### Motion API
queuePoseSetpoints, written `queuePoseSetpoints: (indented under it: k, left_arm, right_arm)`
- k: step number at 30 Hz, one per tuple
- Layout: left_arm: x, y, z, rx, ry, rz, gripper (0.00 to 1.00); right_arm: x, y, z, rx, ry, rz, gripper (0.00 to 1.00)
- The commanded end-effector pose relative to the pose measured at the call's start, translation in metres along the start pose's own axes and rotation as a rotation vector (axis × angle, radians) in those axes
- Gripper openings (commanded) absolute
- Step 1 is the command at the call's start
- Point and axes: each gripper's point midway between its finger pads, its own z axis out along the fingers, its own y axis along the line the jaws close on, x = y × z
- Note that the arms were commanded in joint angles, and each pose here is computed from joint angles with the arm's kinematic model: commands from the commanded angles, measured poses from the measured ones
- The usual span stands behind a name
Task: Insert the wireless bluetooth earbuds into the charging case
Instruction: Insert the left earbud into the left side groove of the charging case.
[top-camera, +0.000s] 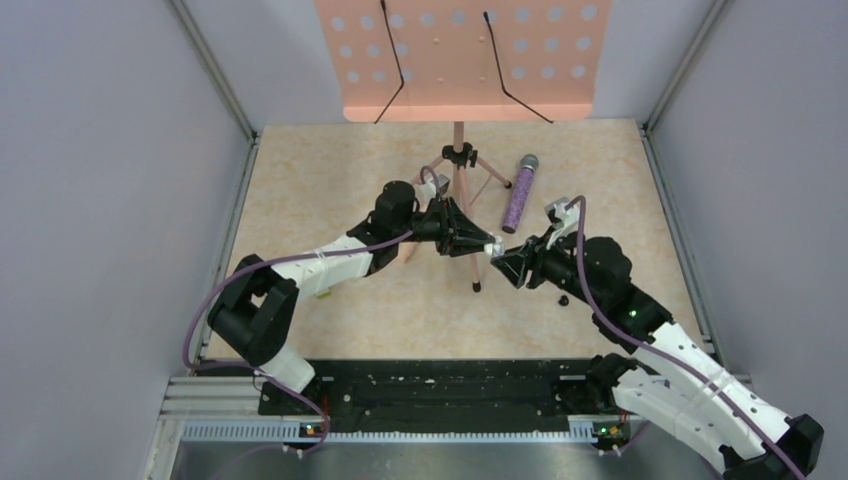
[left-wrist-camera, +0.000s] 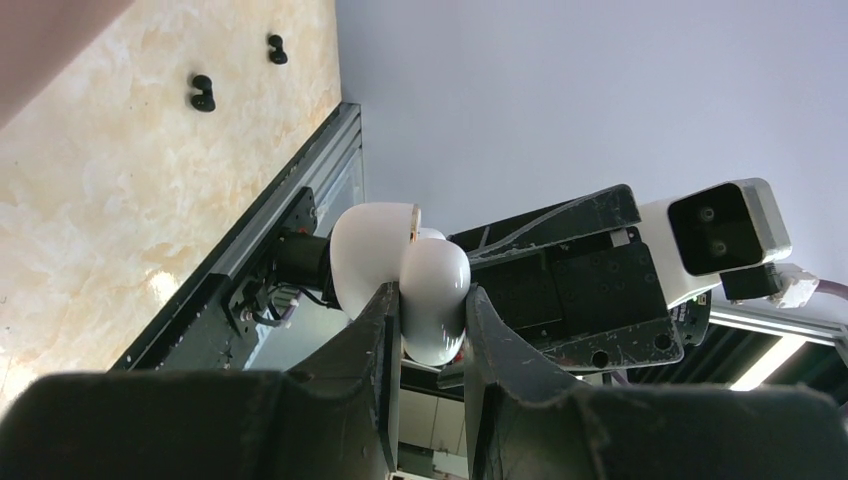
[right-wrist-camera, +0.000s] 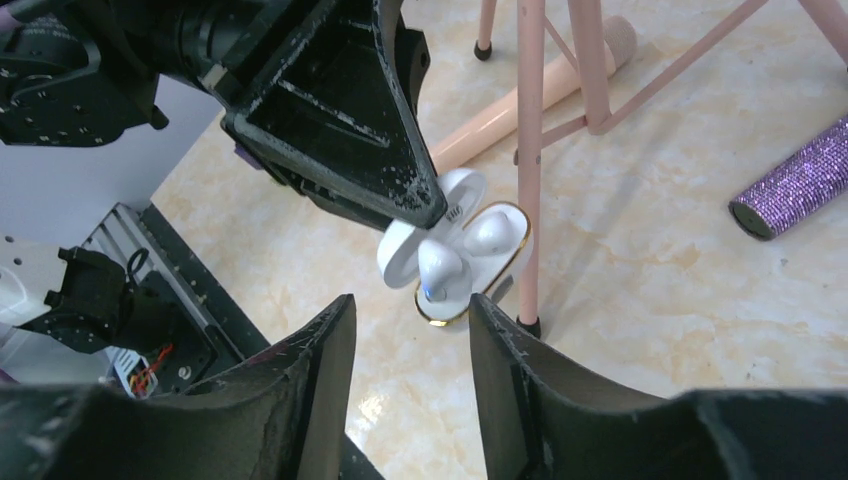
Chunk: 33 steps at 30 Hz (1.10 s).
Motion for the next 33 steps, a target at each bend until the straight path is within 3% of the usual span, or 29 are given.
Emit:
queuePoseSetpoints:
  k: [1,12,15,20,33]
  left_arm:
    - [-0.004,-0.029,-0.005,0.085,-0.025,0.089,0.0]
    - [-0.003,-0.023,-0.005,0.066,-0.021,0.092,0.0]
    - [-0.003,-0.023,-0.006,0.064,-0.02,0.097,0.0]
    - [-0.002,-0.021,-0.007,0.052,-0.02,0.11,0.0]
    - [-0.001,-0.022,-0.008,0.044,-0.018,0.127,0.0]
  right_arm:
    - [-0.017,0.008,-0.01,0.008,-0.012,-0.02,0.48]
    - [-0.042,0.006,-0.017,0.06,-0.094,0.009,0.58]
    - [-0.046,0.004,-0.017,0.076,-0.111,0.029,0.54]
    - [-0.047,0.005,-0.011,0.077,-0.094,0.046,0.36]
    - [-0.045,0.007,0.008,0.055,-0.047,0.021,0.34]
